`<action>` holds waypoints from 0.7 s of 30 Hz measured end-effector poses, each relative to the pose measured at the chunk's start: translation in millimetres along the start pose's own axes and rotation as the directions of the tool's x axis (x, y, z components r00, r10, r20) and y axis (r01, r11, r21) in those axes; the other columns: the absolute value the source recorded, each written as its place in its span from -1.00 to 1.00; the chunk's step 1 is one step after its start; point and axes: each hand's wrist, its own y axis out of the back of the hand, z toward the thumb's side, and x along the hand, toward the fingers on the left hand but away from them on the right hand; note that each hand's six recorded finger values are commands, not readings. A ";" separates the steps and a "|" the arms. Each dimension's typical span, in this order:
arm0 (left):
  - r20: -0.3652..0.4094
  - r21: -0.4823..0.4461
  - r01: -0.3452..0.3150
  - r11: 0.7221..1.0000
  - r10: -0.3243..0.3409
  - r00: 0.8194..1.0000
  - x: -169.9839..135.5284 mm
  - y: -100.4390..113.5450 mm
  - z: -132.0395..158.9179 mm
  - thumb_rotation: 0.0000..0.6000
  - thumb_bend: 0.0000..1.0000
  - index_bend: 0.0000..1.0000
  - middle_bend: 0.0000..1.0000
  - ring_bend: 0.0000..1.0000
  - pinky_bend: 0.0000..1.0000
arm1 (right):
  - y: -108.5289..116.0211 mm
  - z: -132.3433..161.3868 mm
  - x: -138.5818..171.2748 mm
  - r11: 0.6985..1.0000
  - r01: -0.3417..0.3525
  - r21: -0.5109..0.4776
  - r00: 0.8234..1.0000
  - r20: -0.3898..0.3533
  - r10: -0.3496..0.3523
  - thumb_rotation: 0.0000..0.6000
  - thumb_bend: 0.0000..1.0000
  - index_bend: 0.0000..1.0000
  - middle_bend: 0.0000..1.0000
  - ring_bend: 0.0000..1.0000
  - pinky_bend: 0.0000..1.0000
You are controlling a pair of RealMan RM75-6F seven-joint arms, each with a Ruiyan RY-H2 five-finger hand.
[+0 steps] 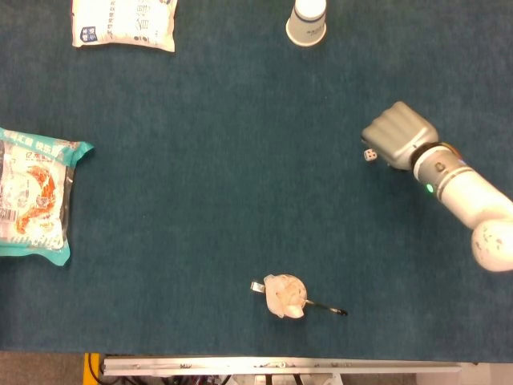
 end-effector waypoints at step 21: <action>-0.045 -0.008 -0.037 0.999 0.036 0.998 -7.5 14.3 -13.7 1.00 0.02 -0.19 -0.34 -0.55 -0.28 | 3.8 21.6 -17.3 0.999 -0.019 0.026 1.000 -0.023 0.019 1.00 1.00 -0.10 1.00 0.95 0.91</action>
